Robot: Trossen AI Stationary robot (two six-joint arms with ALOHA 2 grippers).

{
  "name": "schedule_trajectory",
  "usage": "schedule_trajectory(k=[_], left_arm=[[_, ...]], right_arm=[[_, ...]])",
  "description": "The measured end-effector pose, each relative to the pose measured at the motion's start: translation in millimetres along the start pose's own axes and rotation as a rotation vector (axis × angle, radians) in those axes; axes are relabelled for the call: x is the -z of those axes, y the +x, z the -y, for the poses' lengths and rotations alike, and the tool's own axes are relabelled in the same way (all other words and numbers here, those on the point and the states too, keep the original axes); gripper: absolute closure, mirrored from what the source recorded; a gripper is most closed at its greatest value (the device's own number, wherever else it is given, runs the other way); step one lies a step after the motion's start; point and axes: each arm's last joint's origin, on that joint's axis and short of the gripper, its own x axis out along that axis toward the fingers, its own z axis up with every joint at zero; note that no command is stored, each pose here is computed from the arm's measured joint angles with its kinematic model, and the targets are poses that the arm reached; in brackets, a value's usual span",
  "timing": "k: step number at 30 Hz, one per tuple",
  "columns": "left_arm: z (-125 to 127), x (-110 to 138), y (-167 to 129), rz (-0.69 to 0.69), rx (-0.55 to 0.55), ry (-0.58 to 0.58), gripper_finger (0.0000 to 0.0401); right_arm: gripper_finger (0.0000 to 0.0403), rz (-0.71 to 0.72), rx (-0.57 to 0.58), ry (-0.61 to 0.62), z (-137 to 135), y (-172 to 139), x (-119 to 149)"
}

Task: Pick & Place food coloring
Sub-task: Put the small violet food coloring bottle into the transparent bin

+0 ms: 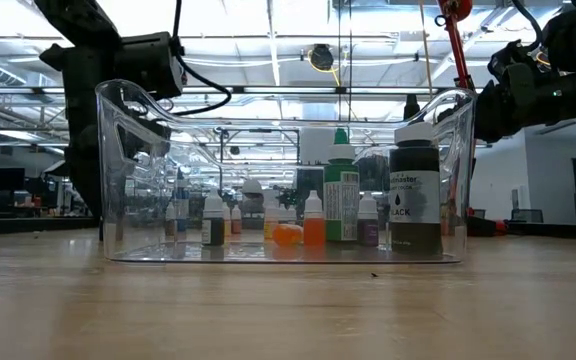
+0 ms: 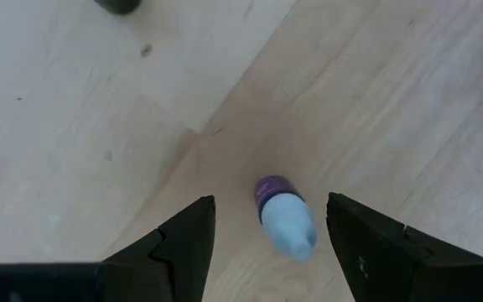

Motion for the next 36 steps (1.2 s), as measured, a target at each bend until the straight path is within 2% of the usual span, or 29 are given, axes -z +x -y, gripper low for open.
schedule_trajectory(k=[11, 15, 22, 26, 30, 36], left_arm=[[0, -1, 0, 0.018, -0.016, 0.02, 0.018], [0, -1, 0, 0.017, -0.016, 0.002, 0.0221], [0, -1, 0, 0.019, -0.017, 0.027, 0.033], [1, -1, -3, 0.036, -0.007, 0.109, 0.0337], [14, -6, -30, 0.12, 0.011, 0.192, 0.0337], [54, -15, -103, 0.323, 0.027, 0.355, 0.0337]], right_arm=[[0.0232, 0.003, 0.0, 0.0, 0, 0, 0], [0.0232, 0.003, 0.0, 0.0, 0, 0, 0], [0.0232, 0.002, 0.0, 0.0, 0, 0, 0], [0.0232, 0.003, 0.0, 0.0, 0, 0, 0], [0.0232, 0.003, 0.0, 0.0, 0, 0, 0], [0.0232, 0.004, 0.0, 0.0, 0, 0, 0]])
